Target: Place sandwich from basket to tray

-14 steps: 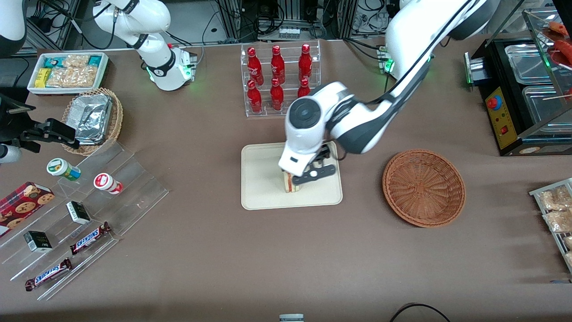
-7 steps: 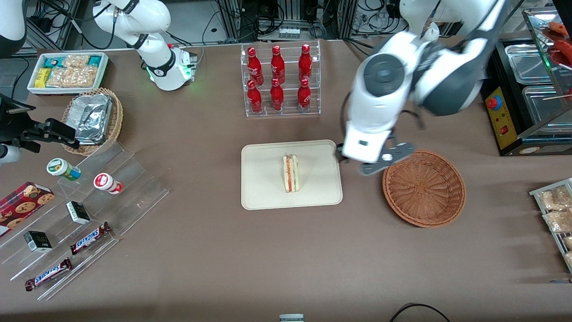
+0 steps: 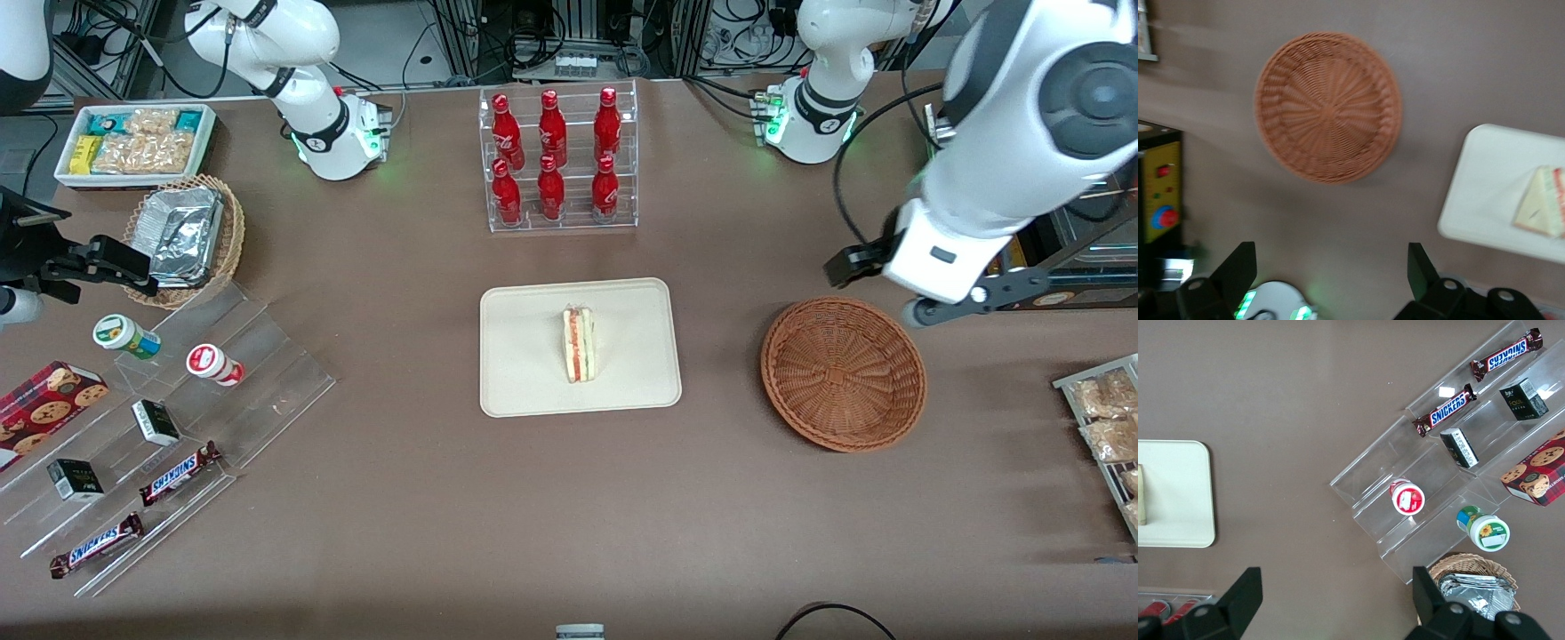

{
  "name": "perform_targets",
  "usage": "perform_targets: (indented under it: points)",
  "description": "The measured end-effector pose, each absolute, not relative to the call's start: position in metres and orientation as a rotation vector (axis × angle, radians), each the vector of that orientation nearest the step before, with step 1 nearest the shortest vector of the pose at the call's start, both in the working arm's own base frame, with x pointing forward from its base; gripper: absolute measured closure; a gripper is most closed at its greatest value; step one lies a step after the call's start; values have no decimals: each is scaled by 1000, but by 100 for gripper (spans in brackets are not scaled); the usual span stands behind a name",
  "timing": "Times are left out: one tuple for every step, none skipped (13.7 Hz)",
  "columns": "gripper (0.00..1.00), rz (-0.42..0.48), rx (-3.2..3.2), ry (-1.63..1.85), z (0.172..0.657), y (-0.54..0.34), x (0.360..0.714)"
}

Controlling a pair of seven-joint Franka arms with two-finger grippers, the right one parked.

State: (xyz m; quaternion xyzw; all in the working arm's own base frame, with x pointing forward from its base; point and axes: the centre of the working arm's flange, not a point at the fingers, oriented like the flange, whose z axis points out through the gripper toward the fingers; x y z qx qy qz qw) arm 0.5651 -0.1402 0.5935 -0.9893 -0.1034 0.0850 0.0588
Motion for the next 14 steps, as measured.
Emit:
perform_targets:
  points:
    - [0, 281, -3012, -269, 597, -118, 567]
    - [0, 305, -3034, -227, 603, -93, 567]
    - [0, 327, -3052, -180, 610, -66, 564]
    - [0, 347, -3062, -133, 618, -43, 559]
    - [0, 365, -3068, -87, 625, -24, 552]
    - [0, 376, -3072, -49, 632, -10, 546]
    - [0, 391, -3075, -17, 637, 1, 540]
    - [0, 409, -3075, 3, 641, 8, 533]
    - [0, 417, -3075, 12, 643, 11, 526]
    - [0, 418, -3075, 19, 645, 11, 518]
    - [0, 411, -3076, 25, 646, 9, 510]
    - [0, 397, -3077, 33, 650, 6, 504]
    - [0, 380, -3079, 42, 654, 3, 501]
    - [0, 367, -3079, 55, 657, -1, 500]
